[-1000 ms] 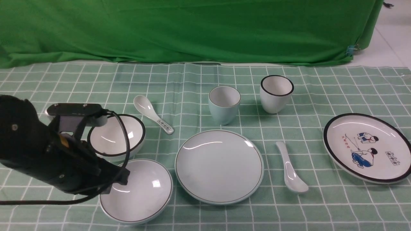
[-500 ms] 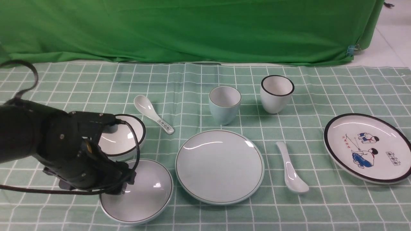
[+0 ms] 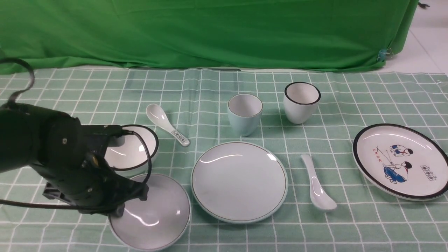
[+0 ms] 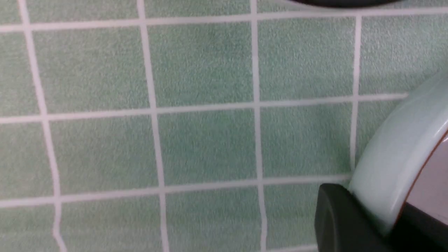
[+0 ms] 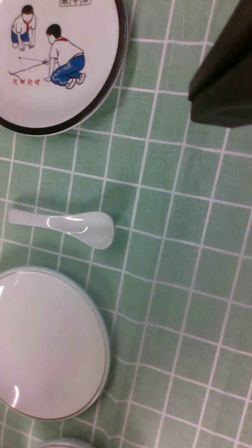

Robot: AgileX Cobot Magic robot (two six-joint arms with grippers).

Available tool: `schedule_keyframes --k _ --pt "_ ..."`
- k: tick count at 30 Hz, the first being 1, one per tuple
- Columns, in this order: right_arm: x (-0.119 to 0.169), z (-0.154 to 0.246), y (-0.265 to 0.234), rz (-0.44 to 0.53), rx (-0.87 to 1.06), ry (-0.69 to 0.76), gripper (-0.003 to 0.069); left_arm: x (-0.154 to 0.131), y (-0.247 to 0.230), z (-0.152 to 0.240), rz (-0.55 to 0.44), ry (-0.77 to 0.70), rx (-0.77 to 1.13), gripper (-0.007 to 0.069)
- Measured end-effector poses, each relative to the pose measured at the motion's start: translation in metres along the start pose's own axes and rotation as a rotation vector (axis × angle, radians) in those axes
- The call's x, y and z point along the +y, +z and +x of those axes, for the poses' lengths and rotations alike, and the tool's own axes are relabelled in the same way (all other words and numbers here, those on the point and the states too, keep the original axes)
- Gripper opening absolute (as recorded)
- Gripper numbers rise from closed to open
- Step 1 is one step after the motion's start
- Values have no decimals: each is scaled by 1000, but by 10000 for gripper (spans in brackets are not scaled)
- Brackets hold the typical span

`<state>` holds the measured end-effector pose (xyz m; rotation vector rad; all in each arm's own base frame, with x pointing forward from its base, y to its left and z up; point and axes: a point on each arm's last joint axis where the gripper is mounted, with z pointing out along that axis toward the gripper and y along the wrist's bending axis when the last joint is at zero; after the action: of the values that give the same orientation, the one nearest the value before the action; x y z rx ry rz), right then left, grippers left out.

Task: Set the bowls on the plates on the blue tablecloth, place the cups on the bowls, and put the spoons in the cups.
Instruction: 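Place the bowl on top of the plate with the left gripper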

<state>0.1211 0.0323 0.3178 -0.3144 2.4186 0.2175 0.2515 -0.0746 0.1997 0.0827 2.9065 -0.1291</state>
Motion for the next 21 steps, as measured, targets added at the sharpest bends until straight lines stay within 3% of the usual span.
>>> schedule_keyframes --k 9,17,21 --pt "0 0 0 -1 1 -1 35 -31 -58 -31 264 11 -188 22" --pt "0 0 0 -3 1 0 37 -89 -23 -76 268 149 -141 22" --pt "0 0 0 -3 0 1 44 -101 4 -90 250 143 -97 22"
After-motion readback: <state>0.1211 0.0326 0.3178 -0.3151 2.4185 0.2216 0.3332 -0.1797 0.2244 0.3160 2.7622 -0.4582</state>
